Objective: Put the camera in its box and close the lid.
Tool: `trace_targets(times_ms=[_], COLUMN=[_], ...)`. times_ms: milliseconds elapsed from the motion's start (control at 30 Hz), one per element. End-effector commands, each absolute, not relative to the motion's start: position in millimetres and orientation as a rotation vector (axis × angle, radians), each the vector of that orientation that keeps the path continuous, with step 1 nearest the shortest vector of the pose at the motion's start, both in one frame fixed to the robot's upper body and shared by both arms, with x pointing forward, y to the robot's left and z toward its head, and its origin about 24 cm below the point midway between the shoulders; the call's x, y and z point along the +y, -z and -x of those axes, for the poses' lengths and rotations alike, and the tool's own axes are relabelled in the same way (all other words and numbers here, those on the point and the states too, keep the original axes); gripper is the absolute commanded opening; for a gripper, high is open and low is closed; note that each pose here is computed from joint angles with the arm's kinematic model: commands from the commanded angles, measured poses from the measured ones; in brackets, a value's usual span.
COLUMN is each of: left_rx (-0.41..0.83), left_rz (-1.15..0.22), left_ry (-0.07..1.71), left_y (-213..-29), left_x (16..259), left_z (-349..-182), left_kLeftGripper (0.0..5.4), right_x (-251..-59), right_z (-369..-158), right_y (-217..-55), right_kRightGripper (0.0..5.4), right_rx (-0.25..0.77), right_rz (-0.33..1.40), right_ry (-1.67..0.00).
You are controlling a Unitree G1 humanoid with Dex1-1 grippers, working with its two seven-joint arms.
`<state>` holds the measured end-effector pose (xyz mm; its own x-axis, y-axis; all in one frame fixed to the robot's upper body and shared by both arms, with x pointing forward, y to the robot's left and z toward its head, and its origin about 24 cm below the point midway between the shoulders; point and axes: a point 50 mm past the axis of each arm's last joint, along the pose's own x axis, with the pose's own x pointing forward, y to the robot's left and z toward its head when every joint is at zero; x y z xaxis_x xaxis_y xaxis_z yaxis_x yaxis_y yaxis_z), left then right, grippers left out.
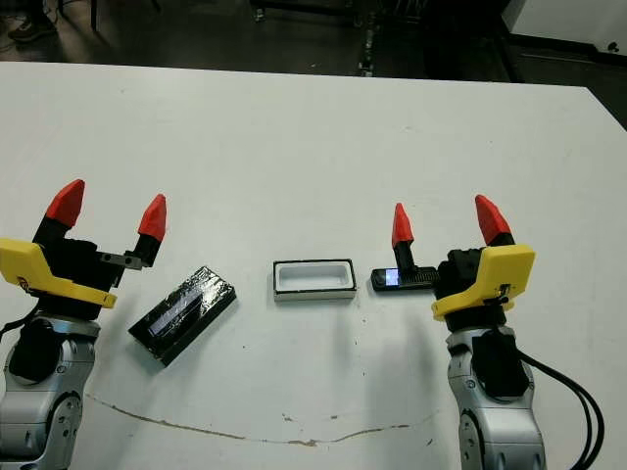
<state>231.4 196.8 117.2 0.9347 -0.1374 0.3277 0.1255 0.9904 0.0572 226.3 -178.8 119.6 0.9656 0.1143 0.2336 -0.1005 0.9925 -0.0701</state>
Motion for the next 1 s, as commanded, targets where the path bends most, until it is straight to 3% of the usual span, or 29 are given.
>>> trace_targets(times_ms=[33, 300, 533, 767, 867, 1000], left_rx=[-0.322, -0.321, -0.319, -0.328, -0.328, -0.329], left_rz=[-0.033, -0.029, -0.051, -0.033, -0.023, -0.038], left_ry=[0.136, 0.136, 0.126, 0.128, 0.13, 0.121], left_y=[-114.8, -114.2, -115.5, -118.0, -118.7, -118.8], left_x=[196.8, 196.9, 197.3, 196.7, 195.9, 195.9], left_z=[-229.6, -229.1, -229.4, -230.2, -230.1, -230.2], left_kLeftGripper=[5.38, 5.38, 5.38, 5.38, 5.38, 5.38], right_x=[-184.2, -184.1, -202.6, -252.0, -263.4, -268.7], right_z=[-224.7, -223.8, -226.9, -260.3, -279.2, -291.1], right_y=[-114.6, -115.0, -133.0, -182.8, -209.1, -223.4], right_kRightGripper=[5.4, 5.4, 5.4, 5.4, 5.4, 5.4], right_rx=[-0.202, -0.201, -0.203, -0.182, -0.123, -0.001], right_rz=[0.065, 0.049, 0.155, 0.454, 0.582, 0.711], right_ry=[-0.104, -0.114, -0.2, -0.47, -0.597, -0.729])
